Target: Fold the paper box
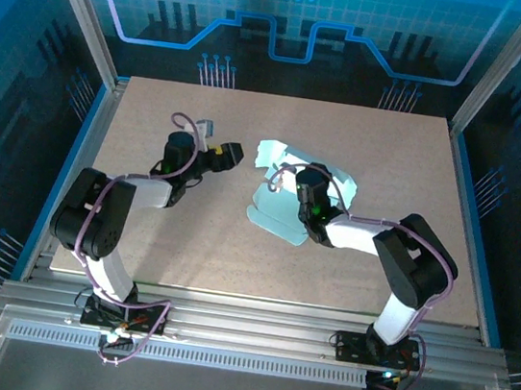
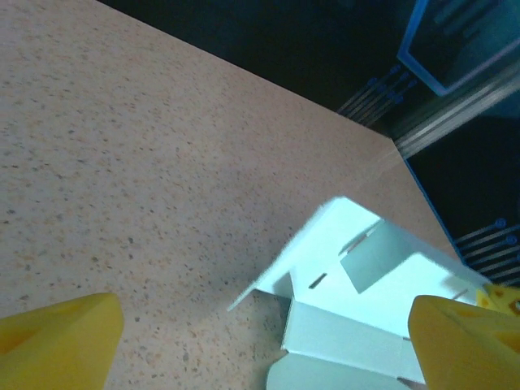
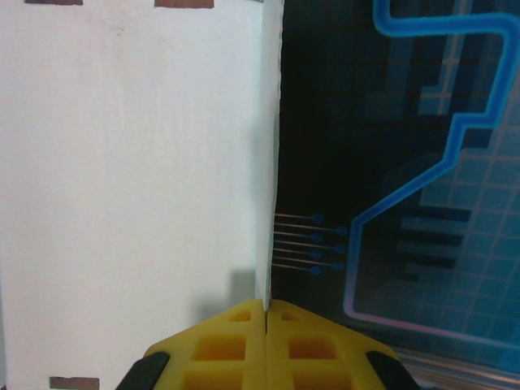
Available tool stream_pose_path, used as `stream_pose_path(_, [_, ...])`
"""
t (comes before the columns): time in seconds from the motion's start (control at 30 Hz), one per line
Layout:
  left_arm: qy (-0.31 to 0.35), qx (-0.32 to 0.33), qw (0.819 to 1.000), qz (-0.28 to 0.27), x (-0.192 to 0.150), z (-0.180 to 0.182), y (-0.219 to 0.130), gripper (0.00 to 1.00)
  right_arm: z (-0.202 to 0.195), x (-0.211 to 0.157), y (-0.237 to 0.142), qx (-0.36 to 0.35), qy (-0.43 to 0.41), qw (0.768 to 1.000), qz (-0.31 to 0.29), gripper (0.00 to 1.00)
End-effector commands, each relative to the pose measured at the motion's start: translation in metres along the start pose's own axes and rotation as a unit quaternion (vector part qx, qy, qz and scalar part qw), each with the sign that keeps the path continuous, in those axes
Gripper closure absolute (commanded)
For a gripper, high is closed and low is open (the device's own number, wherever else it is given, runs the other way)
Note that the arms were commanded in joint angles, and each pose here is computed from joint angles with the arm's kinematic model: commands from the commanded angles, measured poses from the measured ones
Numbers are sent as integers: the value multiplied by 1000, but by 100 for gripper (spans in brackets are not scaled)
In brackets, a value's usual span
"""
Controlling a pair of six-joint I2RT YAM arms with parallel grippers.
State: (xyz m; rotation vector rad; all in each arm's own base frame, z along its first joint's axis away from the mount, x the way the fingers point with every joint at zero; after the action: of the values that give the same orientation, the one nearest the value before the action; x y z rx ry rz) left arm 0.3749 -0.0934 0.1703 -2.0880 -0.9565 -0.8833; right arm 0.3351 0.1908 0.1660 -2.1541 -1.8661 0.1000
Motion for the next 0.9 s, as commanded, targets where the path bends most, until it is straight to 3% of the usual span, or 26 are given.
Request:
stream_pose_path(0.0, [-43, 14, 999, 15, 4, 13, 2, 11, 9, 6, 0, -39, -40, 998, -17, 100])
stream_pose_path(0.23, [-68, 54, 994, 60, 4, 21, 7, 13, 30, 13, 6, -119, -68, 990, -33, 100])
stream_pose_path(0.33, [-68, 58, 993, 71, 4, 24, 12, 19, 32, 21, 1, -143, -61, 987, -43, 100])
stream_pose_path(0.6, [-54, 61, 991, 105, 14, 40, 29, 34, 35, 26, -8, -144, -53, 986, -59, 100])
stream_pose_path(0.73, [-44, 75, 987, 132, 25, 48, 41, 36, 38, 25, -12, -139, -53, 987, -66, 100])
stream_pose_path(0.8, [-42, 71, 986, 143, 34, 51, 49, 43, 40, 23, -14, -136, -52, 987, -70, 100])
stream_pose_path(0.87, [-41, 56, 981, 183, 35, 53, 59, 45, 42, 22, -16, -130, -50, 988, -73, 100])
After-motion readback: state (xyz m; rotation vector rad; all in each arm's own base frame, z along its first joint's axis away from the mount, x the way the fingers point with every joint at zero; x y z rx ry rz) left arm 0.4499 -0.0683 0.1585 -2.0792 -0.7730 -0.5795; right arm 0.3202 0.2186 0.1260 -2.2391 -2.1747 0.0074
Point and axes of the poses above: each hand's point on the last joint's axis, 136 mm out from that joint toward the fingers, its own y axis out along the fingers, its own z axis along the line the jaws close on, x = y × z, the point moved 10 cm from there along -y, back along the fingers, and after that the axes turned 7 degrees about y, right-handed, at the moved point
